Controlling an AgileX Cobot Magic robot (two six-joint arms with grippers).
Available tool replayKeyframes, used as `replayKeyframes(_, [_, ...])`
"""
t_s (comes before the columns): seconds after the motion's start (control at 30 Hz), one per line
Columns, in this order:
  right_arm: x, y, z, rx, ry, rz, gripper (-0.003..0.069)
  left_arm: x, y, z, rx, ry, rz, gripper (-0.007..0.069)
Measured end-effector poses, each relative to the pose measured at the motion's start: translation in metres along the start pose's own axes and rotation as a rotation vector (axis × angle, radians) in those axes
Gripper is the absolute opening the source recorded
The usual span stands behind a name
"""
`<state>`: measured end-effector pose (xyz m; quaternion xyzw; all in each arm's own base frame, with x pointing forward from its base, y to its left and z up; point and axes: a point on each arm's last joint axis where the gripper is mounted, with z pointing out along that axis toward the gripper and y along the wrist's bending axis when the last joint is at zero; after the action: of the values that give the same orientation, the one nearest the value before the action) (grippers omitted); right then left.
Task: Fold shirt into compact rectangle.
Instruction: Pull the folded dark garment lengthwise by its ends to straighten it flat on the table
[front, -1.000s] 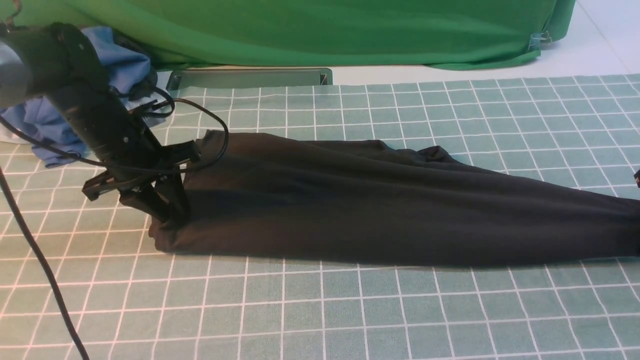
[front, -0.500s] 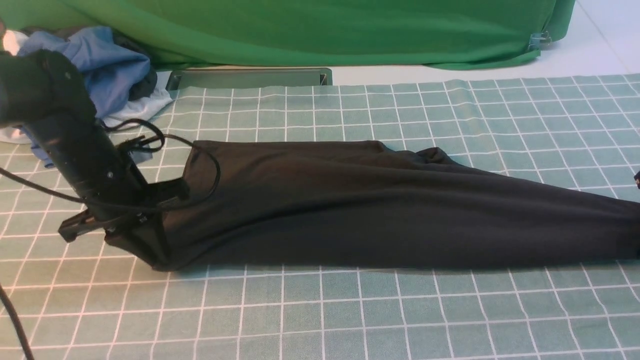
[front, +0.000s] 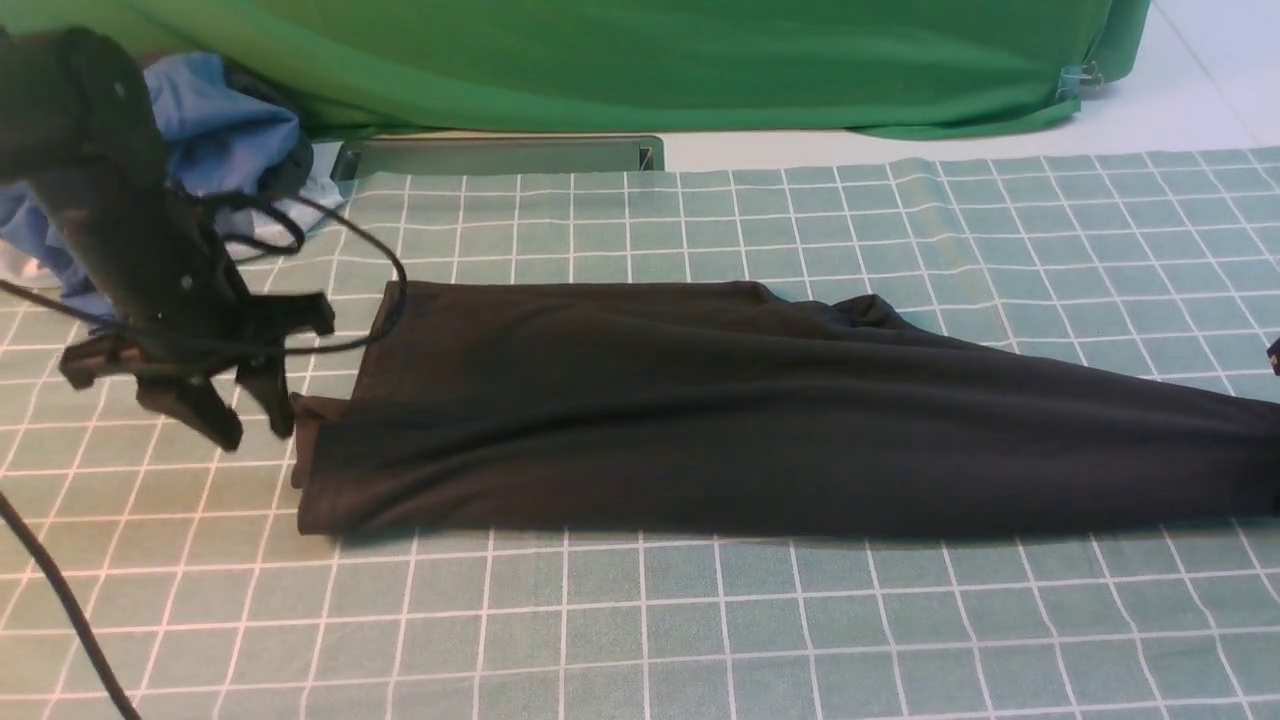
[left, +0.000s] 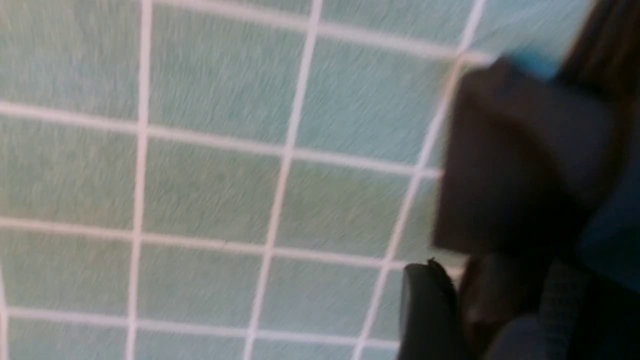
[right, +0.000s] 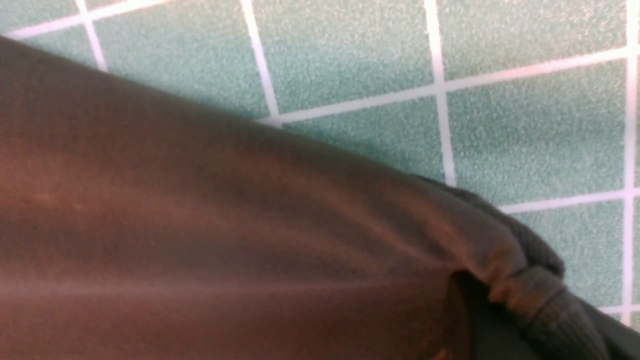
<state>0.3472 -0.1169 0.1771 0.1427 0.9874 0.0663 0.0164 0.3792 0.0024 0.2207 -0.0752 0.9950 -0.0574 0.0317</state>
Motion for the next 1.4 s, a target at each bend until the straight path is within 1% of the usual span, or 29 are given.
replayKeyframes(0.07, [0.000, 0.000, 0.000, 0.000, -0.003, 0.001, 0.0103, -0.011, -0.006, -0.012, 0.051, -0.088, -0.016, 0.0358])
replayKeyframes(0.13, [-0.001, 0.000, 0.000, 0.000, -0.008, 0.001, 0.0103, -0.024, -0.014, -0.019, 0.124, -0.175, -0.034, 0.0388])
replayKeyframes(0.2, [-0.001, 0.000, 0.000, 0.000, -0.011, 0.002, 0.0103, -0.036, -0.019, -0.017, 0.179, -0.227, -0.040, 0.0400])
replayKeyframes(0.3, [-0.001, 0.000, 0.000, 0.000, -0.012, 0.002, 0.0103, -0.056, -0.025, 0.002, 0.250, -0.258, -0.025, 0.0400])
replayKeyframes(0.37, [-0.001, 0.000, 0.000, -0.001, -0.012, 0.005, 0.0103, -0.065, -0.026, 0.018, 0.269, -0.250, -0.026, 0.0400])
replayKeyframes(0.57, [-0.001, 0.000, 0.000, -0.001, -0.012, 0.009, 0.0103, -0.083, -0.023, 0.057, 0.265, -0.263, -0.052, 0.0387])
replayKeyframes(0.63, [-0.001, 0.000, 0.000, -0.001, -0.013, 0.009, 0.0103, -0.086, -0.022, 0.064, 0.264, -0.277, -0.058, 0.0348])
replayKeyframes(0.77, [-0.001, 0.000, 0.000, 0.000, -0.013, 0.010, 0.0103, -0.090, -0.023, 0.067, 0.272, -0.314, -0.049, 0.0214])
replayKeyframes(0.87, [-0.001, 0.000, 0.000, 0.000, -0.014, 0.011, 0.0103, -0.091, -0.023, 0.068, 0.274, -0.329, -0.024, 0.0076])
replayKeyframes(0.9, [-0.001, 0.000, 0.000, 0.000, -0.014, 0.011, 0.0103, -0.092, -0.023, 0.069, 0.275, -0.331, -0.019, 0.0044])
replayKeyframes(0.93, [-0.001, 0.000, 0.000, -0.001, -0.013, 0.012, 0.0103, -0.092, -0.023, 0.069, 0.275, -0.335, -0.016, 0.0031])
replayKeyframes(1.1, [-0.001, 0.000, 0.000, -0.001, -0.013, 0.012, 0.0103, -0.094, -0.022, 0.068, 0.279, -0.353, -0.024, 0.0021])
replayKeyframes(1.27, [-0.001, 0.000, 0.000, -0.001, -0.015, 0.014, 0.0103, -0.099, -0.012, 0.065, 0.293, -0.396, -0.090, 0.0021])
replayKeyframes(1.4, [-0.003, 0.000, 0.000, -0.004, -0.032, 0.016, 0.0103, -0.102, -0.009, 0.063, 0.336, -0.410, -0.148, 0.0021])
